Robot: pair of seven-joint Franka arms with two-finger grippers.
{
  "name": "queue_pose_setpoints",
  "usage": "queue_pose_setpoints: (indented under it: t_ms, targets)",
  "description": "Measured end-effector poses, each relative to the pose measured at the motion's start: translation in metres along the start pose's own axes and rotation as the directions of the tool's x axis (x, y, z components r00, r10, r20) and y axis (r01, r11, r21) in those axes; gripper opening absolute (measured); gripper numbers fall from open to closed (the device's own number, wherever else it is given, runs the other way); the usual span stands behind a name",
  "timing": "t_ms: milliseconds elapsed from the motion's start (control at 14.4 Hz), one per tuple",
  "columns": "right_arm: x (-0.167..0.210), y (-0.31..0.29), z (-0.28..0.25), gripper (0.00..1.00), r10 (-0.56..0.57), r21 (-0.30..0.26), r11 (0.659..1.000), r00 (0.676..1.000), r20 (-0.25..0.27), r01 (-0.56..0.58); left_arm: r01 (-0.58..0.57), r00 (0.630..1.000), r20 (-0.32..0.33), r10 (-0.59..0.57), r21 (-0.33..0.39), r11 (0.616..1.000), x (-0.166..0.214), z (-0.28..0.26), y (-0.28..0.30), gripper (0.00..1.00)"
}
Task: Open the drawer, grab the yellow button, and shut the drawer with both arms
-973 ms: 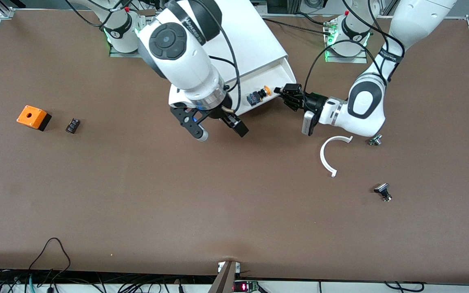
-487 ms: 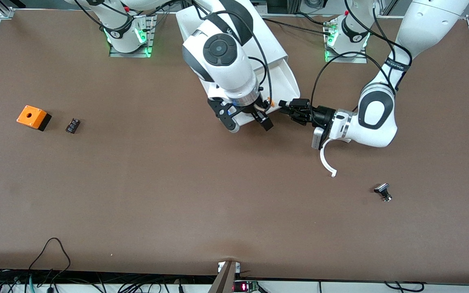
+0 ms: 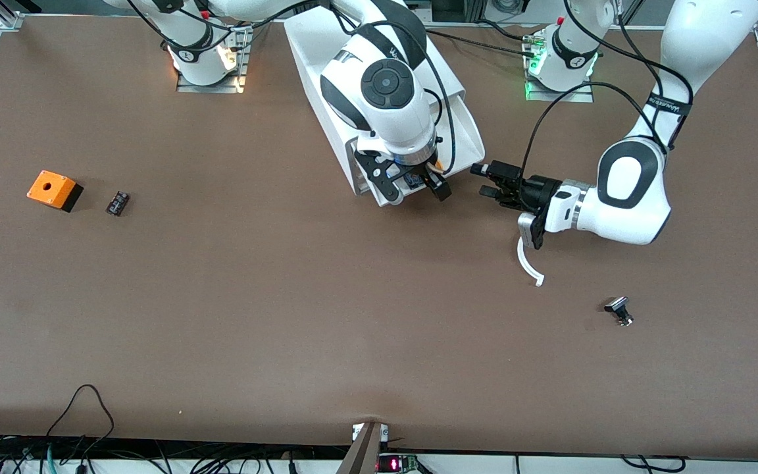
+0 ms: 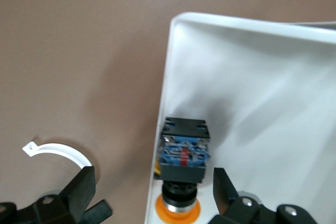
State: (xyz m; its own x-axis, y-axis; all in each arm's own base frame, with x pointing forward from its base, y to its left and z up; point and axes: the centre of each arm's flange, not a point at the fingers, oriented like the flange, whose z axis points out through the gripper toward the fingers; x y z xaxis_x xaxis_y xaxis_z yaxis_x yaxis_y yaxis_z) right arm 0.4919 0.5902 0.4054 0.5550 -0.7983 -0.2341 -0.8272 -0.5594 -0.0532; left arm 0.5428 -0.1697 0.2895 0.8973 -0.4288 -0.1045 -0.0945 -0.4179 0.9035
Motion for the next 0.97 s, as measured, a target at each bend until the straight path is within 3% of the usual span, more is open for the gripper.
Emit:
queue_pose_setpoints:
  t_ms: [348,487,556,695,834,973]
  targets:
    - [-0.011,0.009,0.007,0.96,-0.013,-0.047,0.999,1.0,-0.01,0.013,0.1,0.994,0.024,-0.108,0.211,0.972,-0.009,-0.035,0.026,1.0]
    - [-0.013,0.01,0.008,0.82,-0.016,-0.052,0.999,1.0,-0.012,0.016,0.15,0.987,0.015,-0.16,0.269,0.951,-0.017,-0.053,0.035,1.0]
    - [-0.013,0.01,0.008,0.82,-0.017,-0.053,0.998,1.0,-0.013,0.016,0.181,0.981,0.007,-0.192,0.306,0.935,-0.021,-0.062,0.04,1.0]
    - [-0.013,0.01,0.008,0.64,-0.018,-0.053,0.998,1.0,-0.017,0.018,0.228,0.968,0.007,-0.251,0.396,0.889,-0.029,-0.08,0.05,1.0]
    - [-0.013,0.01,0.008,0.59,-0.019,-0.053,0.998,1.0,-0.017,0.018,0.302,0.943,-0.024,-0.331,0.476,0.826,-0.032,-0.097,0.067,1.0]
    - [-0.013,0.01,0.008,0.36,-0.019,-0.052,0.998,1.0,-0.017,0.018,0.373,0.915,-0.083,-0.396,0.549,0.748,-0.03,-0.113,0.085,1.0]
